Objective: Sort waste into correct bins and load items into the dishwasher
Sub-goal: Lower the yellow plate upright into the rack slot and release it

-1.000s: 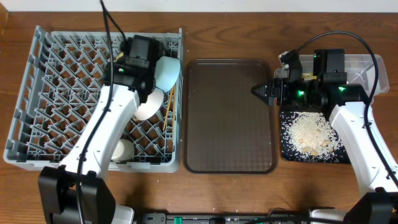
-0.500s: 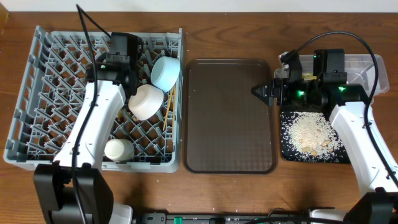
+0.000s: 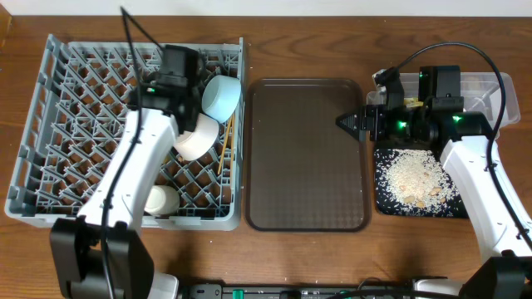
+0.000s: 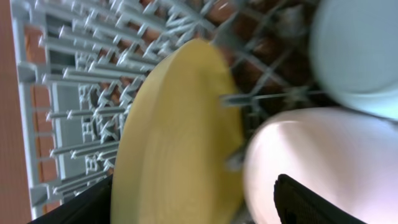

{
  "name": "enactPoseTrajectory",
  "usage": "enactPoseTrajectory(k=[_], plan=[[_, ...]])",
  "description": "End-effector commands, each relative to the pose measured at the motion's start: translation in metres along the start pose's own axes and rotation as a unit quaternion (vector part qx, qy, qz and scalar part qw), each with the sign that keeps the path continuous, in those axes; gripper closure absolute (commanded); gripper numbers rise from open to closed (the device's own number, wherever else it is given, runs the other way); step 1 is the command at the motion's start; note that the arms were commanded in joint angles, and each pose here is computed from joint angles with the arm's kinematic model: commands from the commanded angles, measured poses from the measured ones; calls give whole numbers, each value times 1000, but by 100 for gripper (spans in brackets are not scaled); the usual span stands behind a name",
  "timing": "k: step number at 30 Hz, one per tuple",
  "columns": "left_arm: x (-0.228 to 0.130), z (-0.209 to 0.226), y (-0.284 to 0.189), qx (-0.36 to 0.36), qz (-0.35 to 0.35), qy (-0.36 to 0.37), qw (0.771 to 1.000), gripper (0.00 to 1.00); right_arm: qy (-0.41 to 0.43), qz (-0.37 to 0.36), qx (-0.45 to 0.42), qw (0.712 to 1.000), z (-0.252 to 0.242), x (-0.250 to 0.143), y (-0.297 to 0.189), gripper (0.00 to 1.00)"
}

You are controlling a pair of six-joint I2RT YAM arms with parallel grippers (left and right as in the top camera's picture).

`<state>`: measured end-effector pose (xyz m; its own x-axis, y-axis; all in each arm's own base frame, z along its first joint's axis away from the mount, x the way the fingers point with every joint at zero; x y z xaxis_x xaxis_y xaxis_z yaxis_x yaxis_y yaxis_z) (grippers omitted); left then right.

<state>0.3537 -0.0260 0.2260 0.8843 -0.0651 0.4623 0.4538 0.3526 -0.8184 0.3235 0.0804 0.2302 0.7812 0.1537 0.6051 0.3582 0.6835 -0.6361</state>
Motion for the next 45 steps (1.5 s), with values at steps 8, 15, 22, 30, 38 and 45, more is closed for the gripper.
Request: enactPoseTrajectory(k=[8, 15, 22, 30, 38, 45], plan=[[1, -33, -69, -56, -77, 39, 995, 22, -1, -7, -1, 1000, 4, 3, -5, 25], [-7, -47, -79, -72, -72, 36, 994, 22, -1, -5, -10, 1000, 2, 2, -5, 25], [-19, -45, -131, -188, -95, -54, 976, 21, -24, -38, -25, 999, 15, 14, -25, 27], [-40, -1, -197, -286, -146, -186, 928, 10, -113, -141, -130, 975, 69, 22, -97, 1], [-52, 11, -208, -291, -156, -189, 925, 9, -145, -185, -115, 965, 100, 15, -125, 1], [-51, 10, -206, -289, -153, -188, 926, 8, -138, -182, -116, 967, 100, 14, -125, 1]])
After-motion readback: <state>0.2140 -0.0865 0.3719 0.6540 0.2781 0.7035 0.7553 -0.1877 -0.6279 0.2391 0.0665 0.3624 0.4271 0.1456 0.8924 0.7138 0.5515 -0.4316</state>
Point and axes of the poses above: each gripper's point midway between its finger pads, its own y axis out along the fingers, its own z axis along the line the jaws close on, x = y × z, the point moved 8 cm from there along -y, back along the fingers, and after that the axes turned 14 degrees about -y, right-handed, at the moved point
